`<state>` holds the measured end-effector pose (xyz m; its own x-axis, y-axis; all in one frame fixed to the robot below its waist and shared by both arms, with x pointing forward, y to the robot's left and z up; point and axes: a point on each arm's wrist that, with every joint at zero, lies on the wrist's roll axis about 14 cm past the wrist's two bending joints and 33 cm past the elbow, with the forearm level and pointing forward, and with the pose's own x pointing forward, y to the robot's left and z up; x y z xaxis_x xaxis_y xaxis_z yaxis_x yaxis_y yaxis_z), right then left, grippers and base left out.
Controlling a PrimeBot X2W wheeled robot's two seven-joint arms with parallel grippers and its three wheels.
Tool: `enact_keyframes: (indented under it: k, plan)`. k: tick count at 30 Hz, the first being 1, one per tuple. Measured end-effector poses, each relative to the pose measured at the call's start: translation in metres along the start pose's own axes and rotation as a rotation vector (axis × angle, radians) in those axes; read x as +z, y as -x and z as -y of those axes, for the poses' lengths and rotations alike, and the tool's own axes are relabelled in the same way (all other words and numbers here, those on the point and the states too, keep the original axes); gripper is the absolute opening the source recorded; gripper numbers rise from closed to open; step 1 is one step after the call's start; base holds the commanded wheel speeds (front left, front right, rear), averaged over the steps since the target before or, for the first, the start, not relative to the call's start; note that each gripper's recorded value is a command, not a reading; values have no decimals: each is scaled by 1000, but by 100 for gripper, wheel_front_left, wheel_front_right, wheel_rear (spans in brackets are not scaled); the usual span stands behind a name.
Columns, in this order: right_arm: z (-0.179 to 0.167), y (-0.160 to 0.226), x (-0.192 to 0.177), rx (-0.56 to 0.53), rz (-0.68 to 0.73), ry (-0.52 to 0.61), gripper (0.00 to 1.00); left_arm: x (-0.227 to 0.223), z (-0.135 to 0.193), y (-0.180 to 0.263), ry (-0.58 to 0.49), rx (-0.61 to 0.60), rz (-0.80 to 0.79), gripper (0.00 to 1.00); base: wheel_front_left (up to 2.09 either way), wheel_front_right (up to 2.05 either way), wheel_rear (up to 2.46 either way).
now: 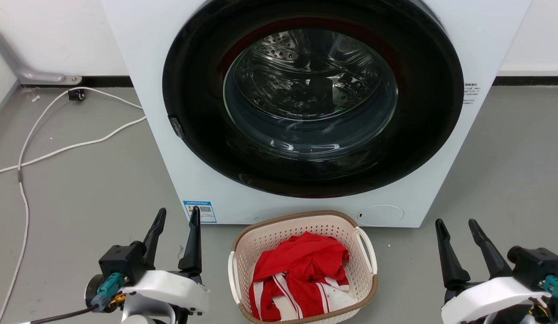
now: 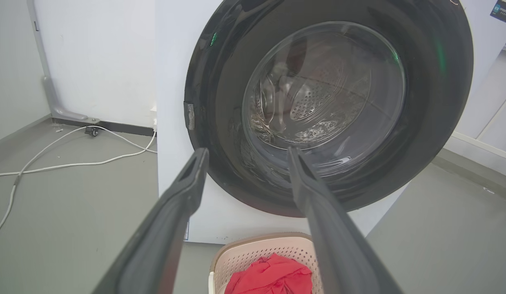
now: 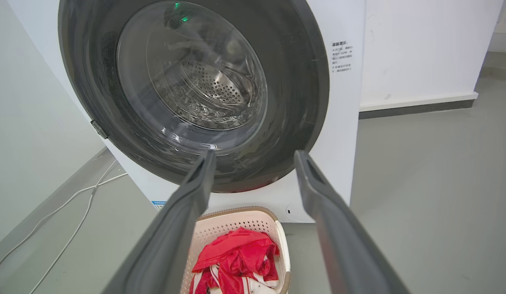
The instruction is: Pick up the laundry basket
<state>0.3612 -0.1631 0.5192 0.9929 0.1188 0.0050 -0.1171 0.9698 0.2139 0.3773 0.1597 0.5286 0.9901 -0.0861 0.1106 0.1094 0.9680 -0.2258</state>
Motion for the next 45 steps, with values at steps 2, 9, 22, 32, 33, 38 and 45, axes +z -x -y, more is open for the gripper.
enact_keyframes:
  k: [2, 9, 22, 32, 33, 38, 45]
  plan:
    - [0, 2, -2, -1, -7, 15, 100, 0, 1, 0, -18, -4, 1, 100, 0, 0, 0]
    - [1, 2, -2, -1, -12, 78, 100, 0, 3, 0, -75, -19, 7, 100, 0, 0, 0]
    - [-1, 3, -3, 4, -18, 176, 100, -2, 6, 2, -161, -31, 14, 100, 0, 0, 0]
    - [-4, 5, -6, 16, -19, 254, 100, -3, 8, 3, -242, -48, 20, 100, 0, 0, 0]
    - [-3, 5, -6, 15, -20, 253, 100, -4, 8, 3, -241, -47, 19, 100, 0, 0, 0]
    - [-2, 6, -7, 11, -22, 242, 100, -6, 7, 3, -233, -44, 13, 100, 0, 0, 0]
    - [1, 6, -9, 4, -23, 234, 100, -8, 7, 3, -230, -42, 6, 100, 0, 0, 0]
